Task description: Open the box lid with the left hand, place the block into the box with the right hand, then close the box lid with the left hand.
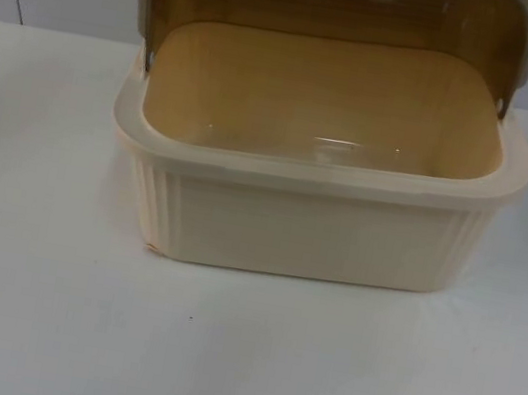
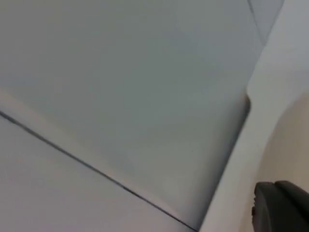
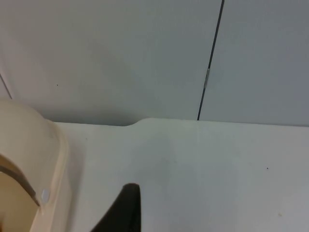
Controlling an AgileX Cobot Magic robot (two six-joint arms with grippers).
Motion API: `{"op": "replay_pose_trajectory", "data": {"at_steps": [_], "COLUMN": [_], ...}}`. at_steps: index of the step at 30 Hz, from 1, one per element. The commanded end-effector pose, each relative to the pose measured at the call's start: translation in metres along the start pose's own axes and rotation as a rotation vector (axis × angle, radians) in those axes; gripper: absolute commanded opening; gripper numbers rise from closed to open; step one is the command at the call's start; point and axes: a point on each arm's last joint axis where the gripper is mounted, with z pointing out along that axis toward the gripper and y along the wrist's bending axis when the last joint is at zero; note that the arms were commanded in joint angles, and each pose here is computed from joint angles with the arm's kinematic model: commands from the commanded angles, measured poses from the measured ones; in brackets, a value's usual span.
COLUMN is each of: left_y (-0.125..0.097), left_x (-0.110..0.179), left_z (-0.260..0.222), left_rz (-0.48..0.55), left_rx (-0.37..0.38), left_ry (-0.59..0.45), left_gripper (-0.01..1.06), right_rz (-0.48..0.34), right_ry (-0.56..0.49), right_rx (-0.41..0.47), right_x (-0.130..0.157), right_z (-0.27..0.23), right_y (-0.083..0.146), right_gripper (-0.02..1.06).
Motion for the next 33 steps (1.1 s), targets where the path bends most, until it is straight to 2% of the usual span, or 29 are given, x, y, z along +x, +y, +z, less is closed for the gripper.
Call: {"op": "replay_pose_trajectory", "data": {"at_steps": [1,6,10,12,19,33], "left_y": [-0.005,-0.009,-0.015,-0.023,-0.03,-0.04], "left_x": [-0.003,-0.002,0.003,0.008,0.008,0.025], "left_z": [0.001,0.002,0.008,0.018,0.03,0.04], "left_rz": [-0.025,-0.029,-0.045,-0.06,-0.047,-0.101], "left_rx": [0.046,0.083,0.143,0.202,0.197,0.226], "left_ry": [-0.009,-0.009,-0.001,0.011,0.018,0.058], "left_gripper": [0.0,0.0,0.0,0.0,0.0,0.0], "right_rz": [-0.005,-0.005,-0.001,-0.001,-0.001,-0.001], "right_ry": [-0.006,-0.006,-0.007,-0.007,-0.003,-0.007], "right_rx": [0.007,0.007,0.005,0.005,0.004,0.005], "right_x": [-0.001,-0.001,-0.001,-0.001,0.0,-0.001], "right_z": [-0.003,-0.003,-0.003,-0.003,-0.003,-0.003], "right_y": [-0.001,-0.001,-0.001,-0.001,-0.001,-0.001], "right_gripper": [1.05,1.05,1.05,1.05,1.05,1.05]}}
